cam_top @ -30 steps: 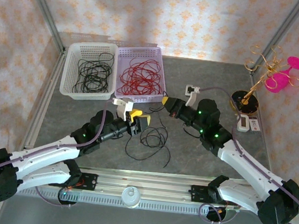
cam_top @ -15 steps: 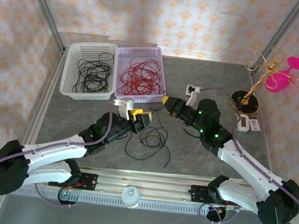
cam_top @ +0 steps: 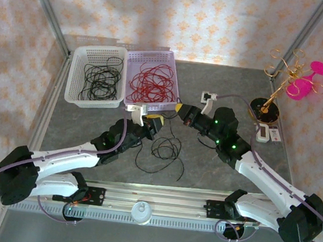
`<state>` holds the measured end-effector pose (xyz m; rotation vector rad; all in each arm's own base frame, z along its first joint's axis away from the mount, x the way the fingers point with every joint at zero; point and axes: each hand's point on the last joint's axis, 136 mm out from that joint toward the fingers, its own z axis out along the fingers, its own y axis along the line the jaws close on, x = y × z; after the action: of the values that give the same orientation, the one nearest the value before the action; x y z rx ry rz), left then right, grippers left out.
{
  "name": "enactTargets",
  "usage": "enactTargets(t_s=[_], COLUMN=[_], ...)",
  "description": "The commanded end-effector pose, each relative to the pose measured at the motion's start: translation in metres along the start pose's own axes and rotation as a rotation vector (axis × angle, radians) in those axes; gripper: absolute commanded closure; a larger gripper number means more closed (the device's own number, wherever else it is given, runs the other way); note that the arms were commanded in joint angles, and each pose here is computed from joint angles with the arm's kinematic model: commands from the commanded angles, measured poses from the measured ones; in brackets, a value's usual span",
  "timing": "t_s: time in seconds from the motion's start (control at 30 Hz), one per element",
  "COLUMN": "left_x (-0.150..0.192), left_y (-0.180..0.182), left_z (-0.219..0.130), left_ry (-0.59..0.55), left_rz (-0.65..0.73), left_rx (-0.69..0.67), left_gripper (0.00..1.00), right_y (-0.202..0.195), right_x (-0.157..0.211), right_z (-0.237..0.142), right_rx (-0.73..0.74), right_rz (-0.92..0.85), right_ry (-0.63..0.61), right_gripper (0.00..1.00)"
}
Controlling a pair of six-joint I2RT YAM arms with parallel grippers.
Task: Untangle the cables
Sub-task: Pass the cable.
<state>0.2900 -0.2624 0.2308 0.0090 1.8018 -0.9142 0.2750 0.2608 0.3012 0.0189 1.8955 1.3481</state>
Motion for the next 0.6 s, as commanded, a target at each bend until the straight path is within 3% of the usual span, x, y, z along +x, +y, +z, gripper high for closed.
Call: enactTargets(t_s=[0.0,0.23,0.37,0.57], left_x=[-0.019,-0.017,-0.017,-0.025], left_y=[-0.011,-0.008,-0.006,-0.010], left_z=[0.001,-0.008,-0.016,-0.026], left_ry=[-0.062,-0.031,-0.006,0.035], left_rz=[-0.012,0.003,0.026,0.071], left_rx=[0.015,-0.005,-0.020,-0.050], left_gripper=[0.97,1.00,1.00,1.00], right_y=[0.010,-0.001,-0.012,-0.041], right_x=[-0.007,-0.012,-0.015,-0.012], right_z=[-0.006,-0.008,-0.010,-0.025], right_rx=[-0.042,0.021,0.077,0.158], right_rz=[-0.007,-0.043,-0.067,-0.086], right_ry=[-0.035,-0.067,-0.078,-0.086], right_gripper=[1.00,0.99,0.79,0.57])
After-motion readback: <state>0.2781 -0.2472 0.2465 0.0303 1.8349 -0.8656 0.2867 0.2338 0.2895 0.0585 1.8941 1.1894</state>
